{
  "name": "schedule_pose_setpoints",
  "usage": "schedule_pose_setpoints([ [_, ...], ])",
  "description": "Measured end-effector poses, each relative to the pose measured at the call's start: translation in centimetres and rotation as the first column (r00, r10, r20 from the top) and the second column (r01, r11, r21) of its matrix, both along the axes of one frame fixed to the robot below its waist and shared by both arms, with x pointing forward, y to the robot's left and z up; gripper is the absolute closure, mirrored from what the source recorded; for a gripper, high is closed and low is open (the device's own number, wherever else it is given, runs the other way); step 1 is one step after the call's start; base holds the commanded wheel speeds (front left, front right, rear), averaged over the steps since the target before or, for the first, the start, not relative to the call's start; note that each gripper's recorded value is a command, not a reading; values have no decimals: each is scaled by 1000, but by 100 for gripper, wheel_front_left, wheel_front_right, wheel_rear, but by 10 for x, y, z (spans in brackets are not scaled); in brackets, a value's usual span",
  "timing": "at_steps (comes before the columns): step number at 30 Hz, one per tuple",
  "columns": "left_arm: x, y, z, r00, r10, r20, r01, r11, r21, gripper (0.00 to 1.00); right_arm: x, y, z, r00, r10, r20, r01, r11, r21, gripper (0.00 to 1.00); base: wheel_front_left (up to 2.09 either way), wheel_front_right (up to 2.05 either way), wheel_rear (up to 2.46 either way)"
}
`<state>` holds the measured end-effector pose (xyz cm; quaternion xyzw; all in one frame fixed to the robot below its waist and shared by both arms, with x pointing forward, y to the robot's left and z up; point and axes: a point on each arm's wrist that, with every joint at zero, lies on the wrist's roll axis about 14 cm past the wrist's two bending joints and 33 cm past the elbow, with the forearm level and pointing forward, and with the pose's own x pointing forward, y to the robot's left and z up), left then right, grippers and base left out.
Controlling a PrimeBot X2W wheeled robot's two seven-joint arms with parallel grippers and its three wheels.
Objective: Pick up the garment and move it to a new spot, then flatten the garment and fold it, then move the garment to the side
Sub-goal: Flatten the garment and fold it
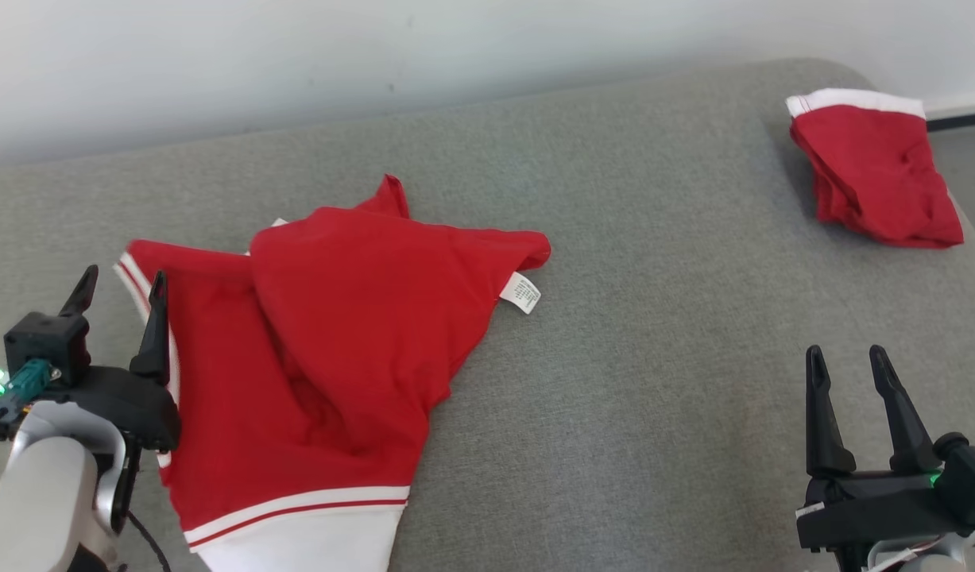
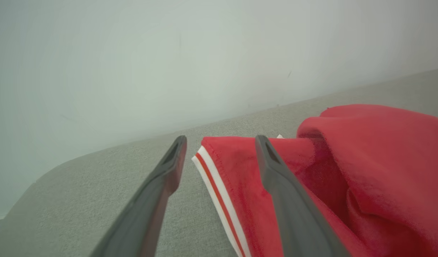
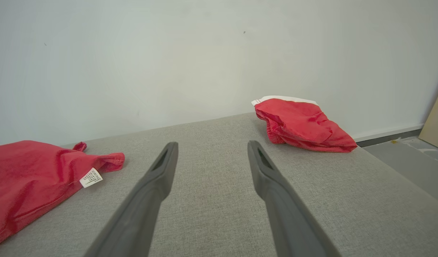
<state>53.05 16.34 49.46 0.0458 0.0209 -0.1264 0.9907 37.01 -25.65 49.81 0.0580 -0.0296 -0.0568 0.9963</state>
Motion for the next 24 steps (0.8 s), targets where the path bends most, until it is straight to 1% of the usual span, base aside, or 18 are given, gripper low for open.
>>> schedule_pose_setpoints([
  [3,-10,7,13,999,32,36,-31,999,-27,0,-1,5,3,1000,18,10,-18,1000,2,0,0,0,0],
  [6,-24,10,33,993,53,104,-47,997,-61,0,1,14,9,998,46,31,-46,999,1,0,0,0,0],
  [8,-38,15,40,989,72,131,-63,995,-74,0,0,21,11,997,65,38,-66,998,6,0,0,0,0],
  [9,-38,15,40,989,72,131,-63,995,-74,0,0,21,11,997,65,38,-66,998,6,0,0,0,0],
  [14,-71,26,56,972,133,196,-111,987,-118,0,5,36,19,992,111,65,-112,994,12,0,0,0,0],
  [21,-116,34,58,955,205,215,-167,969,-182,0,7,52,22,985,155,77,-157,987,16,0,0,0,0],
  [24,-129,36,57,951,220,215,-181,966,-186,0,7,58,21,982,174,74,-176,984,17,0,0,0,0],
])
